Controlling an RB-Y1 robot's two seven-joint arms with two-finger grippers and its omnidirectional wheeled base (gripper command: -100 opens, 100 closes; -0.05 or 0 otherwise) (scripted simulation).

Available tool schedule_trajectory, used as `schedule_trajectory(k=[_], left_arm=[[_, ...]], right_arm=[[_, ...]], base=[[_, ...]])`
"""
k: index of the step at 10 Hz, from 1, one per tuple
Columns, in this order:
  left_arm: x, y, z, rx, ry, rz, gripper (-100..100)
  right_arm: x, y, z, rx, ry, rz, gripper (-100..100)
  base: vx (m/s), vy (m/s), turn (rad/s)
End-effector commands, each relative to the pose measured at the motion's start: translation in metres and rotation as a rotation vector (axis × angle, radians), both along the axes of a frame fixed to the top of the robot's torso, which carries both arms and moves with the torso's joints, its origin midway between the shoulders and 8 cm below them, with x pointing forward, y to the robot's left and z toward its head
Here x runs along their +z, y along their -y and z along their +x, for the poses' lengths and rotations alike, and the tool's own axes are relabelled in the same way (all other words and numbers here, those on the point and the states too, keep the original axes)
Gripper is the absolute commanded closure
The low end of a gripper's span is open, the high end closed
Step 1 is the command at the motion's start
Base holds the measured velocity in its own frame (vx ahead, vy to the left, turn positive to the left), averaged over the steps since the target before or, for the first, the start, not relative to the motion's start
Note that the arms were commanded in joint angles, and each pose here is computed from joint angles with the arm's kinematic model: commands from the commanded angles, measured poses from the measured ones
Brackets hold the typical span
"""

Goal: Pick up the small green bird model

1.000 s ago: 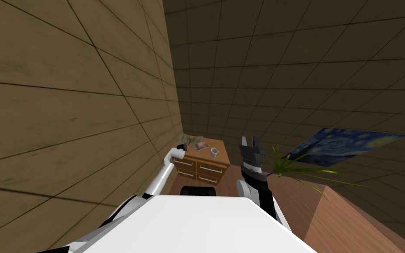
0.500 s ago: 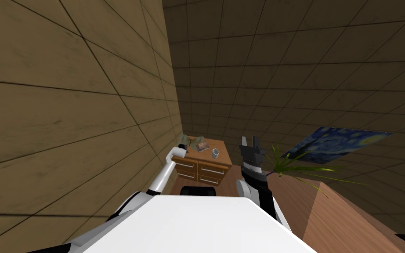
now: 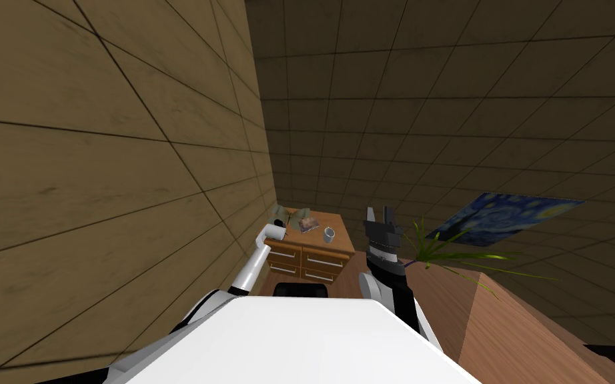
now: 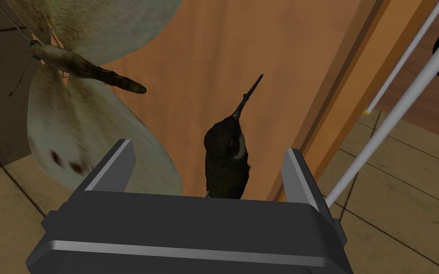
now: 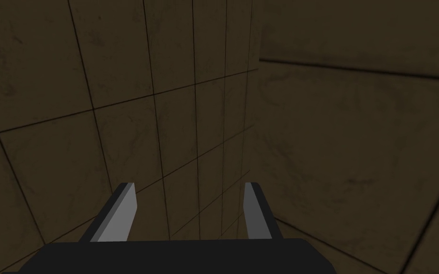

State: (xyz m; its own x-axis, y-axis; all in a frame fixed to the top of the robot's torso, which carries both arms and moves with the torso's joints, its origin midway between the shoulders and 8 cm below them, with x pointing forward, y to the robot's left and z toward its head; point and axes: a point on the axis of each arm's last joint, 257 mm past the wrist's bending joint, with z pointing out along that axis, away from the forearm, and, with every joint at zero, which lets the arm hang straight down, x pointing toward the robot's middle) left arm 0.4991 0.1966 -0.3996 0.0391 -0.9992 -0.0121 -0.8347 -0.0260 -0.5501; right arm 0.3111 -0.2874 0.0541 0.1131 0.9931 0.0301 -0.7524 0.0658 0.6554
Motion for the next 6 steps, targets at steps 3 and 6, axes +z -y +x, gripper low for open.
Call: schedule_trajectory(k=[3,6], left_arm=[[-0.011,-0.002,-0.001,-0.001,0.002,0.000,-100],[-0.017,-0.003,-0.002,-0.001,0.000,0.000,-100]], right_arm=[[0.000,0.000,0.000,0.000,0.000,0.000,0],[0.000,0.000,0.000,0.000,0.000,0.000,0]], base=[[0.025,-0.010,0.006],[0.034,-0.004,0.000]])
